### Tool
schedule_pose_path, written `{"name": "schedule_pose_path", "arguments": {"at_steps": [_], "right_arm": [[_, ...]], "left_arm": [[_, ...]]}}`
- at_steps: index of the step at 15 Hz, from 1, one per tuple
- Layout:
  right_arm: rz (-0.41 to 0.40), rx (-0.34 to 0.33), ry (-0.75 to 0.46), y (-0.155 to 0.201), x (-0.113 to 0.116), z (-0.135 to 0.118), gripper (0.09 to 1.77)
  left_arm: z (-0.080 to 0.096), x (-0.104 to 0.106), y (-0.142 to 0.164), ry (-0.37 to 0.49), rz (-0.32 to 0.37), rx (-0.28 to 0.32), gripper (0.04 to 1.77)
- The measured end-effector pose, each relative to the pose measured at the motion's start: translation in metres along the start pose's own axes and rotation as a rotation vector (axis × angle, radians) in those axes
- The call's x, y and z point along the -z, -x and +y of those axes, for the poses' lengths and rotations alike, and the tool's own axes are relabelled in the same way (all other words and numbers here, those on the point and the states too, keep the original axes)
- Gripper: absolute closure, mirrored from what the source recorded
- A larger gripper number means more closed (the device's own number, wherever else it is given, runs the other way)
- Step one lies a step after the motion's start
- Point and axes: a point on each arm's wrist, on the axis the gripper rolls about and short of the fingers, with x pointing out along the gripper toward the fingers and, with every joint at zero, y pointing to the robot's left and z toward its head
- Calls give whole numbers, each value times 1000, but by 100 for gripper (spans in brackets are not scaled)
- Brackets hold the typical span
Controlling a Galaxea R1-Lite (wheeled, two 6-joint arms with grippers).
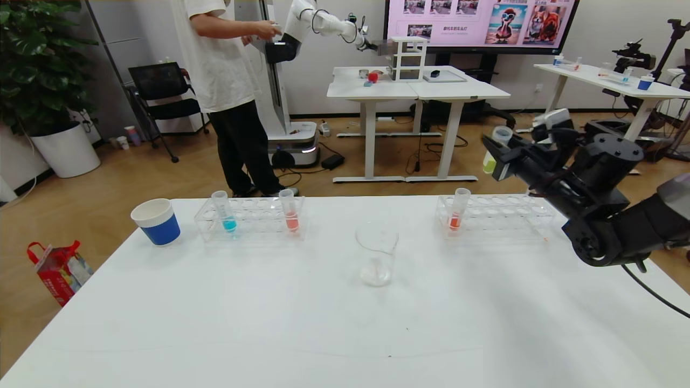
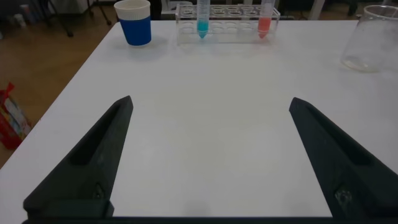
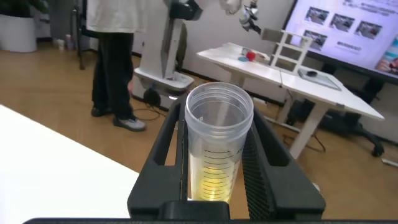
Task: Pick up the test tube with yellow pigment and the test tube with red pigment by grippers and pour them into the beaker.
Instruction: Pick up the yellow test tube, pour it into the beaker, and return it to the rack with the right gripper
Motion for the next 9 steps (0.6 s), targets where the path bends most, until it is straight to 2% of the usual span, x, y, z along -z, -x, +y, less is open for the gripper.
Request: {"name": "schedule_pose_path", "arguments": {"at_steps": [6,9], "right_arm": [[-108,-277,191,-15,-16,69,135],[-175,-377,284,-17,-21,95,135]], "left_arm": [[0,0,0,-1,0,0,6],[0,0,0,-1,0,0,6]]}}
